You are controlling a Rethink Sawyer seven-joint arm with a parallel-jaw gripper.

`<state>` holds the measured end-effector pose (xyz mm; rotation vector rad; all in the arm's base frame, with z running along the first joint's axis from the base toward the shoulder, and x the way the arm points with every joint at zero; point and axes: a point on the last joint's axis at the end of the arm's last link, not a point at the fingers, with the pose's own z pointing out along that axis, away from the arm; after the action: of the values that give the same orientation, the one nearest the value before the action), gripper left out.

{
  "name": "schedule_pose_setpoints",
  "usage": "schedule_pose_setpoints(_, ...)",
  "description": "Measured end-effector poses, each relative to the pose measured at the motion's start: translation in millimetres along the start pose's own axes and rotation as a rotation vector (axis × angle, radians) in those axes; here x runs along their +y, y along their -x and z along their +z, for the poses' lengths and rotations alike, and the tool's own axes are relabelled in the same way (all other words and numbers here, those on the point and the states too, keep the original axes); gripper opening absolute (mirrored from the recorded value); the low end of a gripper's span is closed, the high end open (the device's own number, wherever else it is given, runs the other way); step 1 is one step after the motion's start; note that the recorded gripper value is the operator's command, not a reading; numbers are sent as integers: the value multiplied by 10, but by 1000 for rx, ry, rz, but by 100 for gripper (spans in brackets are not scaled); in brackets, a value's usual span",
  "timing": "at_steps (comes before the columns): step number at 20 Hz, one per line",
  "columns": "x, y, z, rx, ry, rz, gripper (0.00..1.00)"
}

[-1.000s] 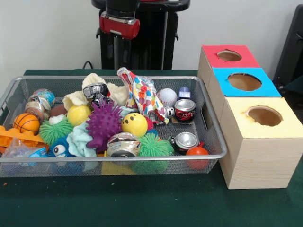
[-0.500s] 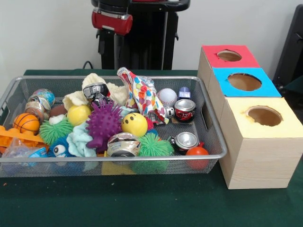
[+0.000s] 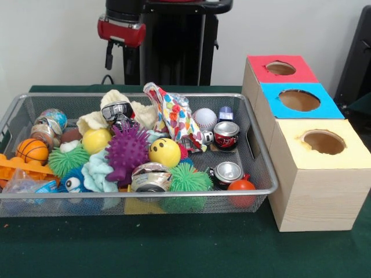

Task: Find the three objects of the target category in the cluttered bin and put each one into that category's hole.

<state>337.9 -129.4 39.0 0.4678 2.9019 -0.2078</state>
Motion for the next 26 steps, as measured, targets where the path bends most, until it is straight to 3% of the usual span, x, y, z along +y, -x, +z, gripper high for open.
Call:
schedule_pose_setpoints(7,-215,-422,168,52,-16,27,100)
schedule_pose_setpoints(11,-266,-870,308,121,-4,33,100)
schedule_pose_setpoints(17,-260,-1232,397,152,28,33,100)
schedule_pose_setpoints(21,-263,-1313,398,161,33,24,100)
schedule_pose_setpoints(26,-332,-1186,294,138,35,-15,100)
